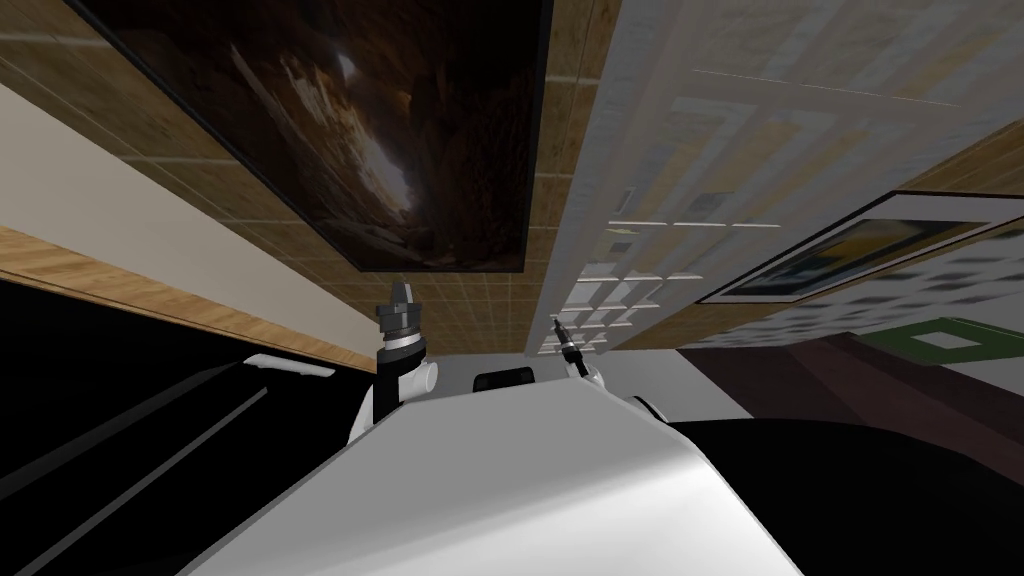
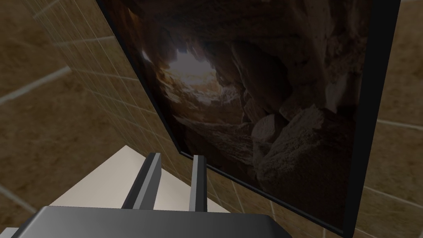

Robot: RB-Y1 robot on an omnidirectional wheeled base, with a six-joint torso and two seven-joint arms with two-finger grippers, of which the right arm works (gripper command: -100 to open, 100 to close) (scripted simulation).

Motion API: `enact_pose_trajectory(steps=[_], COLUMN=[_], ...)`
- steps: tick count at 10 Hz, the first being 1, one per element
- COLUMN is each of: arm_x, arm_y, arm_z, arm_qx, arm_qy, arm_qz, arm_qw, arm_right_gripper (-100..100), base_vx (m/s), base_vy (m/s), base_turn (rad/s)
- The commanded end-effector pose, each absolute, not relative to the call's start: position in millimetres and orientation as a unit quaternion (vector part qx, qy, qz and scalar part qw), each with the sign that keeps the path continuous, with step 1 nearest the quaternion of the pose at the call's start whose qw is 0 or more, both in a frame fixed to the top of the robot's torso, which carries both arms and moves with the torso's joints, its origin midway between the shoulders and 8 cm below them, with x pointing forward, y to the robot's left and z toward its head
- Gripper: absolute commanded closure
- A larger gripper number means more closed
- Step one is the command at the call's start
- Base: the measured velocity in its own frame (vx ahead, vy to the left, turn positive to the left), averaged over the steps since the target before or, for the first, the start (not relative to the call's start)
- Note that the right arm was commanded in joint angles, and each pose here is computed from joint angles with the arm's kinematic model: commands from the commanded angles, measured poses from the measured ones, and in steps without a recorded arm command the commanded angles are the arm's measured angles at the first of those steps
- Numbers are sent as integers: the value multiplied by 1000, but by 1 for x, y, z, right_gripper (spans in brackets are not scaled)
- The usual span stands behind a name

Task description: Pull the door open

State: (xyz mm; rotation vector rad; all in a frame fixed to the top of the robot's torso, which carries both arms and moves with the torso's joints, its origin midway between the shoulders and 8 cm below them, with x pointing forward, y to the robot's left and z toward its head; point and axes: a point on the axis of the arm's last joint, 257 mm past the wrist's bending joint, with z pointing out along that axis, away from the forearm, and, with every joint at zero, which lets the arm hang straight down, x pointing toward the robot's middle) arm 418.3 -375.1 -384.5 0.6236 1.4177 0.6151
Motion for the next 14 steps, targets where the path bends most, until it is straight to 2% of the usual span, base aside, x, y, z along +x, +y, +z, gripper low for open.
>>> enact_pose_trajectory(steps=[1, 14], arm_x=[417, 418], arm_y=[-364, -378], arm_z=[-389, -387], arm_qx=[297, 423], arm_qy=[623, 542], arm_qz=[297, 397], arm_qw=[660, 607], arm_right_gripper=[100, 100], base_vx=[-28, -34], base_vy=[-8, -18], base_turn=[30, 57])
